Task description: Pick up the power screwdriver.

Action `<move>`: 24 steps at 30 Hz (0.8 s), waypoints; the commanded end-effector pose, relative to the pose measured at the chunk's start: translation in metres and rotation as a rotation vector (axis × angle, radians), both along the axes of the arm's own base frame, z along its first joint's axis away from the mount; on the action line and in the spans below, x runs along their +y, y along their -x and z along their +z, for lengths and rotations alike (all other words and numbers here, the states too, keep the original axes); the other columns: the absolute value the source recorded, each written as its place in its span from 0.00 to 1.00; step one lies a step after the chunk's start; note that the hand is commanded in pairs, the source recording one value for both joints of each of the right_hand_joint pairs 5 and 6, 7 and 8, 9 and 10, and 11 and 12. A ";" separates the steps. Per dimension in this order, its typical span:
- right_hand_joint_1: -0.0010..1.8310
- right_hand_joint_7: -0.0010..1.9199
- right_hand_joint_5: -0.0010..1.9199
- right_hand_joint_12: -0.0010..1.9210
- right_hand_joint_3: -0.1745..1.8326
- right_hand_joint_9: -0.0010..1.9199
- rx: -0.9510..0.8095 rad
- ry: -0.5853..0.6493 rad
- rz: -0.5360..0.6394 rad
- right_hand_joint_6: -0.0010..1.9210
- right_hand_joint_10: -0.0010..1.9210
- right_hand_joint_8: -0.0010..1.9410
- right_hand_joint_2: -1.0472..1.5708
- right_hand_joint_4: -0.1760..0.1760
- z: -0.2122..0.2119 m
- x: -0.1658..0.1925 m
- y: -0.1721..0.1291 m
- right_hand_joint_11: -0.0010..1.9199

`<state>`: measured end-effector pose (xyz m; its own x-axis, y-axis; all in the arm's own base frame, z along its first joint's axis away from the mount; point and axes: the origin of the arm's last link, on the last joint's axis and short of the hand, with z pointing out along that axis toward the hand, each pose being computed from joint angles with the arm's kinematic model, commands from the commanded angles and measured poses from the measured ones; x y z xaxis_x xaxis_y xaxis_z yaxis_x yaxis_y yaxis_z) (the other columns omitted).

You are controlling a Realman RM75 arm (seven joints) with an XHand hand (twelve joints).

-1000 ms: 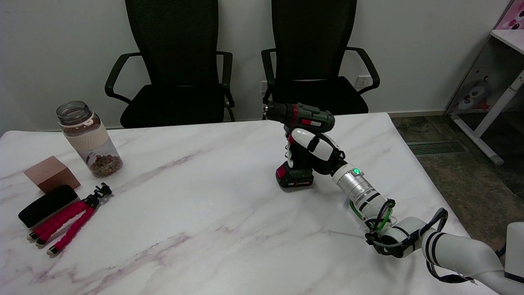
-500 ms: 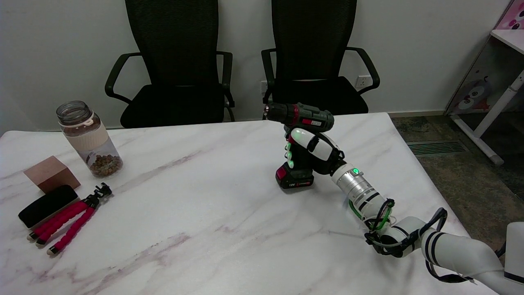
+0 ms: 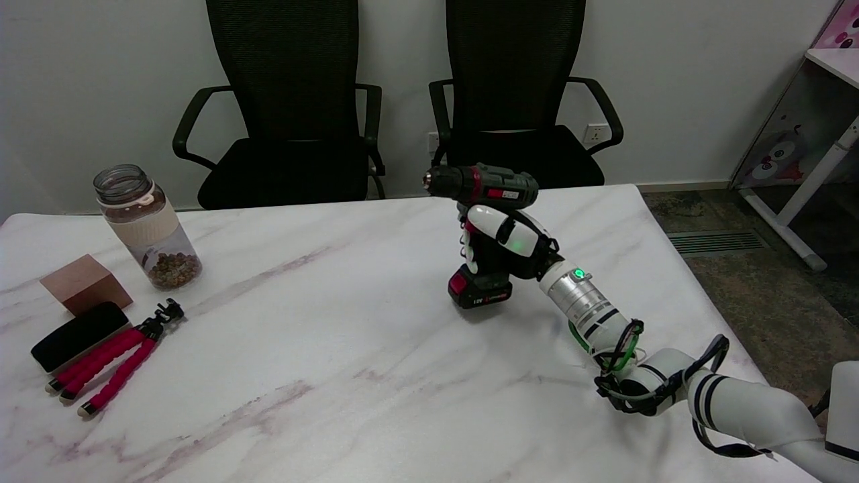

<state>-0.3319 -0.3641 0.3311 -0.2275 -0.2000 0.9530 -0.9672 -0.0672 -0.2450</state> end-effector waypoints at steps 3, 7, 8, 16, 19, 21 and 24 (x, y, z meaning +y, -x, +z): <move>0.52 1.00 1.00 1.00 0.49 1.00 0.025 -0.014 0.081 1.00 1.00 0.99 0.67 1.00 -0.004 -0.014 -0.025 1.00; 0.51 1.00 1.00 1.00 0.48 1.00 0.020 -0.014 0.090 1.00 1.00 0.99 0.59 1.00 -0.005 -0.018 -0.030 1.00; 0.51 1.00 1.00 1.00 0.48 1.00 0.019 -0.014 0.094 1.00 1.00 0.99 0.57 1.00 -0.005 -0.019 -0.031 1.00; 0.49 1.00 1.00 1.00 0.47 1.00 0.018 -0.012 0.114 1.00 1.00 0.99 0.53 1.00 -0.005 -0.034 -0.046 1.00; 0.49 1.00 1.00 1.00 0.44 1.00 0.025 -0.008 0.129 1.00 1.00 0.99 0.52 1.00 -0.004 -0.042 -0.054 1.00; 0.49 1.00 1.00 1.00 0.42 1.00 0.030 -0.008 0.143 1.00 1.00 0.99 0.52 1.00 -0.004 -0.047 -0.060 1.00; 0.49 1.00 1.00 1.00 0.40 1.00 0.032 -0.007 0.160 1.00 1.00 0.99 0.54 1.00 -0.004 -0.054 -0.069 1.00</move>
